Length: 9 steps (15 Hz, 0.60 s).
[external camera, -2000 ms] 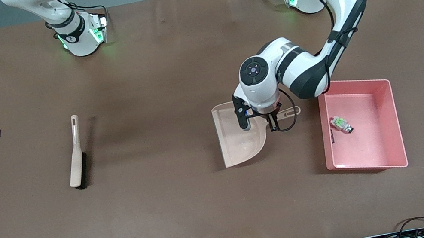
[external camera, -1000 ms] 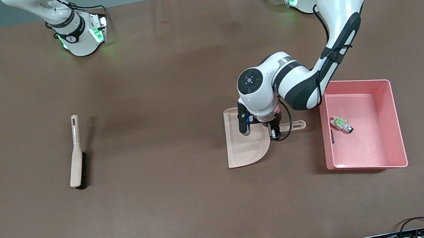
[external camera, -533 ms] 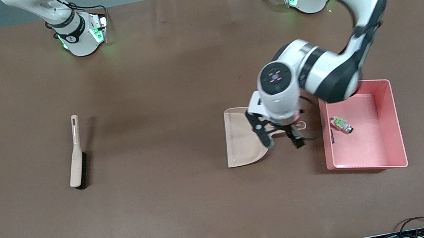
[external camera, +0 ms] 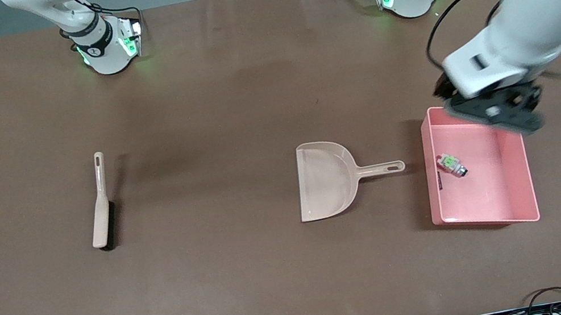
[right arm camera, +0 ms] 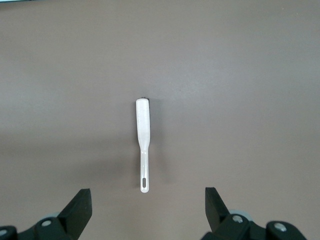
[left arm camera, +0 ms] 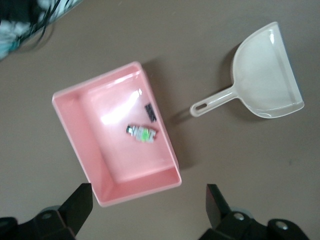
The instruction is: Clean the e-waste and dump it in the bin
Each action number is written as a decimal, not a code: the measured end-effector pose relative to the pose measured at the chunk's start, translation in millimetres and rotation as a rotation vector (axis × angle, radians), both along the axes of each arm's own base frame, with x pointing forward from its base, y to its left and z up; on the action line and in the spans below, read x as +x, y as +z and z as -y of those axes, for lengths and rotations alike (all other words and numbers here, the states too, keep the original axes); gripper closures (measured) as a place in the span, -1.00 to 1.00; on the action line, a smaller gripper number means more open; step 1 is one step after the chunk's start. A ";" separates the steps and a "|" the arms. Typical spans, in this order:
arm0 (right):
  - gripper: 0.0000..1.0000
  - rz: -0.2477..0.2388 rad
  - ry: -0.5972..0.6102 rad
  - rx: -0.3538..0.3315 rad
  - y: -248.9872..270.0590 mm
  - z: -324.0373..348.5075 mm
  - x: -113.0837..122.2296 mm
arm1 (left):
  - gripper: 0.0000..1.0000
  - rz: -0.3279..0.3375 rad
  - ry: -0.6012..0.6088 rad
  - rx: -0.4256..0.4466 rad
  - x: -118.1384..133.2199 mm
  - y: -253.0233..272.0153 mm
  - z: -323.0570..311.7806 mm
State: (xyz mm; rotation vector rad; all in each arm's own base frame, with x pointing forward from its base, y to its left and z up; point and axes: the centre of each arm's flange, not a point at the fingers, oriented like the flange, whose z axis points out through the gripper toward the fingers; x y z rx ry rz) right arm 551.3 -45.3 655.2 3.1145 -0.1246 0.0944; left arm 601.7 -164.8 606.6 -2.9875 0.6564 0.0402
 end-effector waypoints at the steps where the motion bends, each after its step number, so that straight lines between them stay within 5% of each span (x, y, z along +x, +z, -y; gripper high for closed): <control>1: -1.00 0.000 0.001 0.000 0.2 -0.3 0.0 | -1.00 0.000 0.077 -0.014 -1.0 10.0 -25.0; 5: -1.00 0.001 0.004 0.000 0.7 -0.9 0.0 | -1.00 -0.006 0.230 -0.069 3.8 21.0 -102.9; 9: -1.00 0.001 0.004 0.000 0.6 -1.0 0.1 | -1.00 -0.008 0.260 -0.073 2.5 21.0 -101.1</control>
